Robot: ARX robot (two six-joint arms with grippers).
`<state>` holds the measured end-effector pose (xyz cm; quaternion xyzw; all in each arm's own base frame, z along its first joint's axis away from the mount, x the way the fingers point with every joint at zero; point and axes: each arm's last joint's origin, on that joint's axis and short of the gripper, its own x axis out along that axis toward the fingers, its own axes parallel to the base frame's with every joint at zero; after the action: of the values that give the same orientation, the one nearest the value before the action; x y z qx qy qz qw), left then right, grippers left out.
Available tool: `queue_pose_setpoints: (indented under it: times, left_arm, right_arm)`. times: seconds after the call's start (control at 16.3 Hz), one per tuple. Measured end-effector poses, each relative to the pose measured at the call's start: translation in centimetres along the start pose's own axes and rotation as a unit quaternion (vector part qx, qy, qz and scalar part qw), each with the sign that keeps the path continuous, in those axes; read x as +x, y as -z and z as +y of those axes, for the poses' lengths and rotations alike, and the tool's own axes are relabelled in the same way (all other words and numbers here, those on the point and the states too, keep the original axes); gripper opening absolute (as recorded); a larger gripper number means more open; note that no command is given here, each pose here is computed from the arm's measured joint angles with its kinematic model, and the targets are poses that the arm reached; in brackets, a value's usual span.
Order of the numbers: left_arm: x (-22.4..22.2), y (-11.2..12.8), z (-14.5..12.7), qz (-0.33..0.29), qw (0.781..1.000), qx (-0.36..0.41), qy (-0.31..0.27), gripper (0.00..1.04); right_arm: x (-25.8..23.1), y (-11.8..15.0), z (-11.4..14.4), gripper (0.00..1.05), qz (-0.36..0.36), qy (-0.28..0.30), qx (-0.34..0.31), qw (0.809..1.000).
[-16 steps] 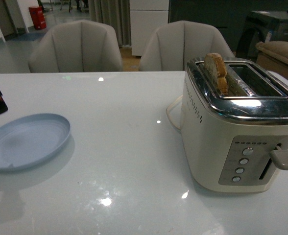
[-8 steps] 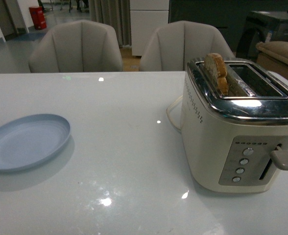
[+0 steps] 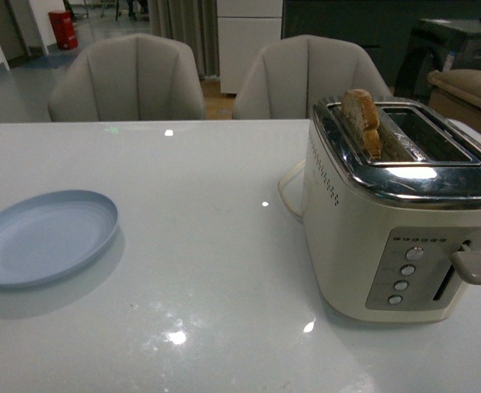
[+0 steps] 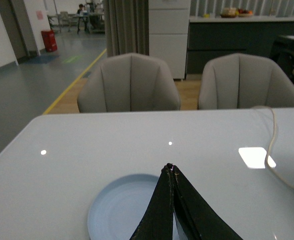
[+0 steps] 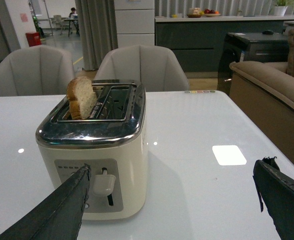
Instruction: Left arm holds plate, right arm toasts bread
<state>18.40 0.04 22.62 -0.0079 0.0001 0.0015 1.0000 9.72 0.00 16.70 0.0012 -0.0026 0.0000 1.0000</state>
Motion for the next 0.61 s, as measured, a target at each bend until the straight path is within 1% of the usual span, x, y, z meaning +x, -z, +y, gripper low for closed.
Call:
queue_pose_setpoints:
  times: [0.12,0.18,0.31,0.49,0.61]
  left_arm:
    - [-0.4,0.8,0.0,0.008,1.000,0.000,0.000,0.02]
    - [-0.9,1.5,0.0,0.013,1.000,0.000,0.000,0.02]
    - [-2.2,2.0,0.0,-0.003,1.000,0.000,0.001,0.02]
    - [-3.5,3.5,0.0,0.004,1.000,0.000,0.001,0.02]
    - [-4.3,3.9,0.0,0.001,1.000,0.000,0.001,0.02]
  right_arm:
    - [0.0,0.0,0.0,0.98,0.000,0.000,0.000,1.000]
    - [0.0,0.0,0.0,0.98,0.000,0.000,0.000,1.000]
    - [0.0,0.0,0.0,0.98,0.000,0.000,0.000,1.000]
    - [0.0,0.0,0.0,0.98,0.000,0.000,0.000,1.000]
    - [0.0,0.0,0.0,0.98,0.000,0.000,0.000,1.000]
